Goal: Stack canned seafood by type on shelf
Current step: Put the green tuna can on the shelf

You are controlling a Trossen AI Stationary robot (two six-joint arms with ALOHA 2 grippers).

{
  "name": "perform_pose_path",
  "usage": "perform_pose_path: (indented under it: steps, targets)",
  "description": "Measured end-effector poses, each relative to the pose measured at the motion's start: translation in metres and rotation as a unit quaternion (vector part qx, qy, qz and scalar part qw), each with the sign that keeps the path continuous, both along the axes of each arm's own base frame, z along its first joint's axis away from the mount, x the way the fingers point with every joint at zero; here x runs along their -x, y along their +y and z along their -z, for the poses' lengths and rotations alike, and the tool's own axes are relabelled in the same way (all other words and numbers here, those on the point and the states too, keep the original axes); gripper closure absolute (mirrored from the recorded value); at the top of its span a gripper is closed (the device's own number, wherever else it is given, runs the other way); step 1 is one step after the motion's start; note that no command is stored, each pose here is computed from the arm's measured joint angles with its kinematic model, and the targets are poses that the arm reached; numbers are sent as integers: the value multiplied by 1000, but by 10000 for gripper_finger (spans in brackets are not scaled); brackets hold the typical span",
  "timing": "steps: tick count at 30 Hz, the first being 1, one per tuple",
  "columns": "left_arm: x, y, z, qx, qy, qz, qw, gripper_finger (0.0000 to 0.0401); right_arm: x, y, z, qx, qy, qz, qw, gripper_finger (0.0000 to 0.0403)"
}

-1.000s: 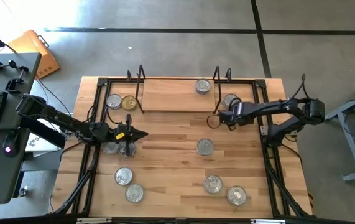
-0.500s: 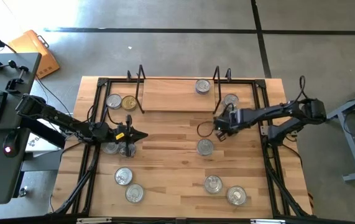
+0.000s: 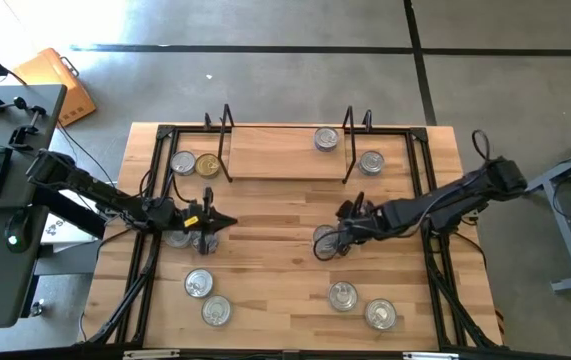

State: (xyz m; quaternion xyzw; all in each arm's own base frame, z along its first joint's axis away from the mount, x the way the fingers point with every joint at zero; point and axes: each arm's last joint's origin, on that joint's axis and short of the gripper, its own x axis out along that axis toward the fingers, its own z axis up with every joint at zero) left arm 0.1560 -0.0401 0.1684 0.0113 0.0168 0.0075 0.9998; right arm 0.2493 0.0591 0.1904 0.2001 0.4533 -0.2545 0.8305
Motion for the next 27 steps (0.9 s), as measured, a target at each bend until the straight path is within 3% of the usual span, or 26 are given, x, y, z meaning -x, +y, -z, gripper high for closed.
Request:
perform_pose_path:
  steps: [5,10,19,22,27]
  targets:
    - [-10,-7,-13,-19,-4,11,1000,401,15,3,-22,24,87,-5,996,375]
    - [-27,-14,-24,-28,-1,14,1000,401,34,-5,-29,6,214,-16,977,299]
    - [-59,-23,-22,-76,40,14,996,401,35,-9,8,4,213,-131,968,86]
    - [-69,-23,-25,-83,40,9,996,401,33,-11,20,-11,197,-161,967,52]
    - [-80,-23,-26,-81,43,34,995,401,34,-16,35,6,184,-200,962,41]
